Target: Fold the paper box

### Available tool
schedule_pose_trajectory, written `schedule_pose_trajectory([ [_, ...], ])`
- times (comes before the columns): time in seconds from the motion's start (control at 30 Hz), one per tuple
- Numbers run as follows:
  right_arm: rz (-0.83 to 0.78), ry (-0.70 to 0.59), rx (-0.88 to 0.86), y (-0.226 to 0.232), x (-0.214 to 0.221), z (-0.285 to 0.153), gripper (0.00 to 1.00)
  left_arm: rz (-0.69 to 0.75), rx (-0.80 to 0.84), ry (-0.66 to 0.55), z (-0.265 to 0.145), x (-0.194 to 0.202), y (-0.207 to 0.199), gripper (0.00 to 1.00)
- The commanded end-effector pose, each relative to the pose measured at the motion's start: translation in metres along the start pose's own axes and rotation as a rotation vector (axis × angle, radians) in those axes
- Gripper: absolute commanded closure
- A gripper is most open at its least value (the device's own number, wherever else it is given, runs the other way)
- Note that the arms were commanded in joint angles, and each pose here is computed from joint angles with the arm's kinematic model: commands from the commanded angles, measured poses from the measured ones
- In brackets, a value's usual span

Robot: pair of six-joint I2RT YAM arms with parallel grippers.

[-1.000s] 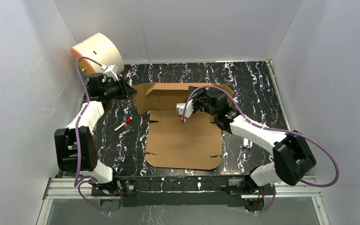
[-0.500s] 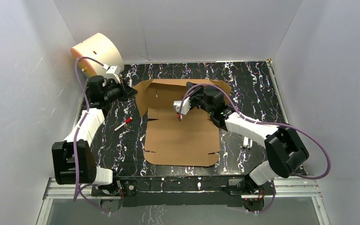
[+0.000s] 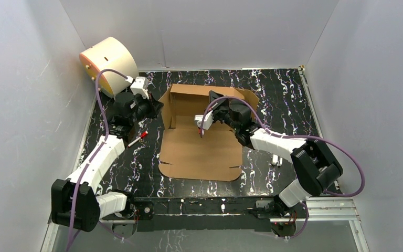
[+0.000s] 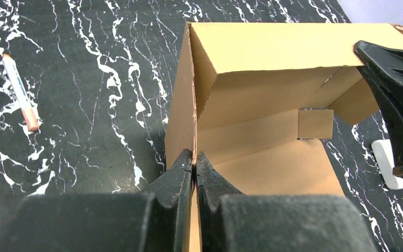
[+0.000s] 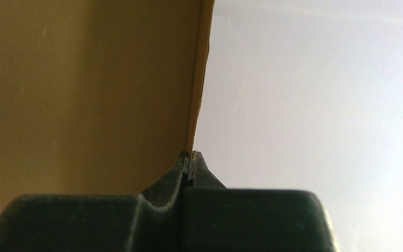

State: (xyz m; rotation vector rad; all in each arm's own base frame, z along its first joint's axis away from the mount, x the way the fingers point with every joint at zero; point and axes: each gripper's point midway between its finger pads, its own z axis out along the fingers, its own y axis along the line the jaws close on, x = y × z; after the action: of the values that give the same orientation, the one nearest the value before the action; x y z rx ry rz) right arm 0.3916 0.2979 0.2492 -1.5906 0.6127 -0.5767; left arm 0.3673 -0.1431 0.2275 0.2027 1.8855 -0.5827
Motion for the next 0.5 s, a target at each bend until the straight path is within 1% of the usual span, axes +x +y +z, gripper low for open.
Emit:
schedule_pose_trajectory([
  [0.0, -0.042, -0.023, 0.088, -0.02, -0.011, -0.013, 1.0, -0.012, -0.019, -0.099, -0.006, -0.01, -0.012, 1.0],
  [0.2, -0.064, -0.018, 0.108, -0.014, -0.018, -0.019, 1.0, 0.024, -0.01, -0.132, -0.003, 0.013, -0.032, 1.0],
  [0.33, -0.114, -0.009, 0.108, -0.003, -0.023, -0.022, 1.0, 0.068, -0.016, -0.166, -0.006, 0.026, -0.039, 1.0],
  [0.47, -0.17, 0.004, 0.123, 0.003, -0.026, -0.025, 1.0, 0.092, -0.058, -0.186, -0.009, 0.04, -0.034, 0.99],
])
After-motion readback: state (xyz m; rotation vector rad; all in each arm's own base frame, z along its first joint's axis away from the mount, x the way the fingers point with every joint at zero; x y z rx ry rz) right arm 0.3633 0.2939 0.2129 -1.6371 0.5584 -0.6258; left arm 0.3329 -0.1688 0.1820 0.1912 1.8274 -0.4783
